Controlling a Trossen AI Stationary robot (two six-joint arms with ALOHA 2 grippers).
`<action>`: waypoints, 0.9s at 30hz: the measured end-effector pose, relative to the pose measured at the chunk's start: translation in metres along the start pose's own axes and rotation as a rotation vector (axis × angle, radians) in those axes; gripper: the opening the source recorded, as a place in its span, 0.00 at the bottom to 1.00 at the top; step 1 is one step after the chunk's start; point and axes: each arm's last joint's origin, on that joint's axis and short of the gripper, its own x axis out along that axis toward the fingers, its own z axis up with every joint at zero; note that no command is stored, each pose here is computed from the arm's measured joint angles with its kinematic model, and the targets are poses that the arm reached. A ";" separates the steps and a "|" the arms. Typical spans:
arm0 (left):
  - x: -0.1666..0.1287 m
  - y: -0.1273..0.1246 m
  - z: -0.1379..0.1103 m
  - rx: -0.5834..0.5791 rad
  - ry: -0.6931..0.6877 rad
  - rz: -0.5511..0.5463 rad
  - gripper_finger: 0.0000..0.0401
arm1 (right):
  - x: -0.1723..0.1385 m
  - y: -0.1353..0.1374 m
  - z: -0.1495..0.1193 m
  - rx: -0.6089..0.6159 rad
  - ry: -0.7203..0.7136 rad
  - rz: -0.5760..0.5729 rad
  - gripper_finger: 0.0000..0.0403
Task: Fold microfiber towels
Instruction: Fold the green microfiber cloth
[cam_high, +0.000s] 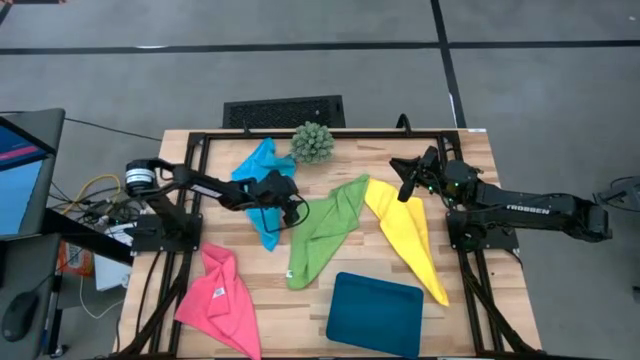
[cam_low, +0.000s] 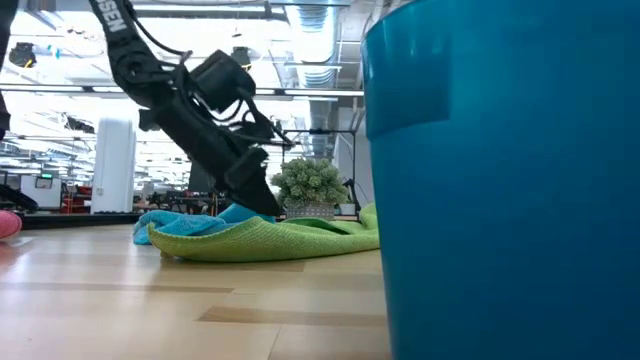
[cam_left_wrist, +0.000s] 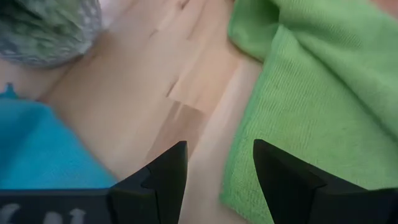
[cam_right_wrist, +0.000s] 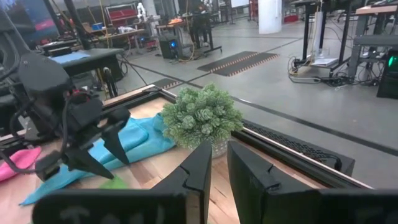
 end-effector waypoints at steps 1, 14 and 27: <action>0.002 -0.001 0.000 0.009 0.006 -0.007 0.44 | 0.000 0.000 0.000 0.000 0.000 0.000 0.19; 0.018 -0.003 -0.013 0.062 0.081 0.017 0.43 | 0.000 0.000 0.000 0.000 0.003 0.000 0.19; 0.017 -0.007 -0.015 0.061 0.081 0.014 0.02 | 0.000 0.001 -0.001 0.034 0.004 0.004 0.19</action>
